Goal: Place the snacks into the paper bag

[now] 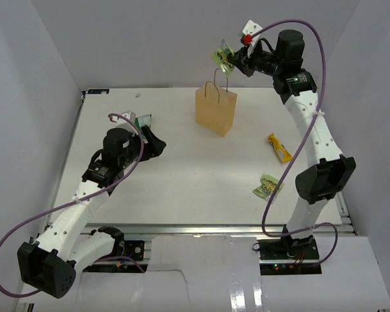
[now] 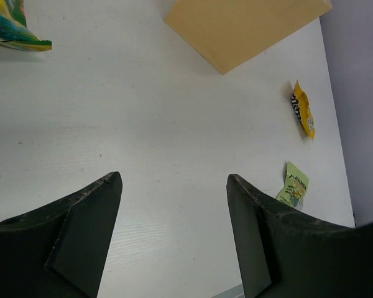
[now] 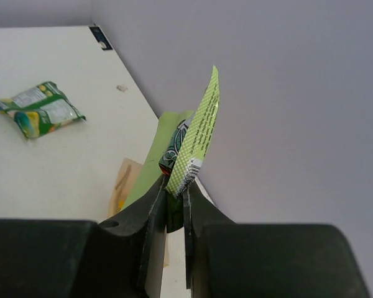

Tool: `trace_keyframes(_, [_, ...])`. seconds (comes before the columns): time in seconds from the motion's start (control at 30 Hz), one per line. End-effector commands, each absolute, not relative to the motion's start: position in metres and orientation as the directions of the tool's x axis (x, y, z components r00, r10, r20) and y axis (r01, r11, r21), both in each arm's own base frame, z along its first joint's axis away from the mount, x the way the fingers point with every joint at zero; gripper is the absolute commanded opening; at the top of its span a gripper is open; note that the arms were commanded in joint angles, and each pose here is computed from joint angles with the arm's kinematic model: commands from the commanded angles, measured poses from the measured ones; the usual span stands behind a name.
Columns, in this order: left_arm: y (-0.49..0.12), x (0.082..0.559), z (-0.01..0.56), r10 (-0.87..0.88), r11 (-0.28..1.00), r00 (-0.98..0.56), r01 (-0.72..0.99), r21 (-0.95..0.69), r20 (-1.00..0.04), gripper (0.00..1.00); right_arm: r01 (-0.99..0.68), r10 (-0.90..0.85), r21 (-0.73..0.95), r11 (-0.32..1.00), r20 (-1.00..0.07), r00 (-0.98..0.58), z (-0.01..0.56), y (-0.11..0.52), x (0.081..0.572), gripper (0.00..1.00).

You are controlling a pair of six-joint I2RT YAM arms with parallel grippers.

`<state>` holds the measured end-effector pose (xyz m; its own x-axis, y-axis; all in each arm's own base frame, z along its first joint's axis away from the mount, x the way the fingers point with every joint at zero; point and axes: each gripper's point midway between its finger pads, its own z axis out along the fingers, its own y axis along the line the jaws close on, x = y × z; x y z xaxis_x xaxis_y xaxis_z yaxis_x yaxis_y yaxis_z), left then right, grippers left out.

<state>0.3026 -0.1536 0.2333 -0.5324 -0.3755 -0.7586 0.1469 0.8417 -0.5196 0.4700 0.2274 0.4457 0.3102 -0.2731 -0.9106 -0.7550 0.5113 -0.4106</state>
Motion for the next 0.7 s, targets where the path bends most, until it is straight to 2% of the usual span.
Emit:
trace_keyframes(0.0, [-0.146,0.301,0.243,-0.385,0.847,-0.501,0.140,-0.512,-0.775,0.79,-0.690,-0.348,-0.473,0.548,-0.879,0.327,0.430,0.218,0.509,0.09])
trace_keyframes(0.2, [-0.145,0.298,0.240,-0.393,0.846,-0.503,0.129,-0.517,-0.770,0.79,-0.695,-0.407,-0.515,0.502,-0.850,0.335,0.394,0.221,0.529,0.09])
trace_keyframes(0.37, [-0.145,0.297,0.238,-0.397,0.843,-0.510,0.126,-0.523,-0.763,0.79,-0.737,-0.438,-0.507,0.448,-0.843,0.313,0.352,0.228,0.524,0.10])
trace_keyframes(0.67, [-0.150,0.302,0.232,-0.393,0.840,-0.528,0.128,-0.527,-0.753,0.79,-0.755,-0.479,-0.493,0.432,-0.835,0.271,0.310,0.232,0.519,0.15])
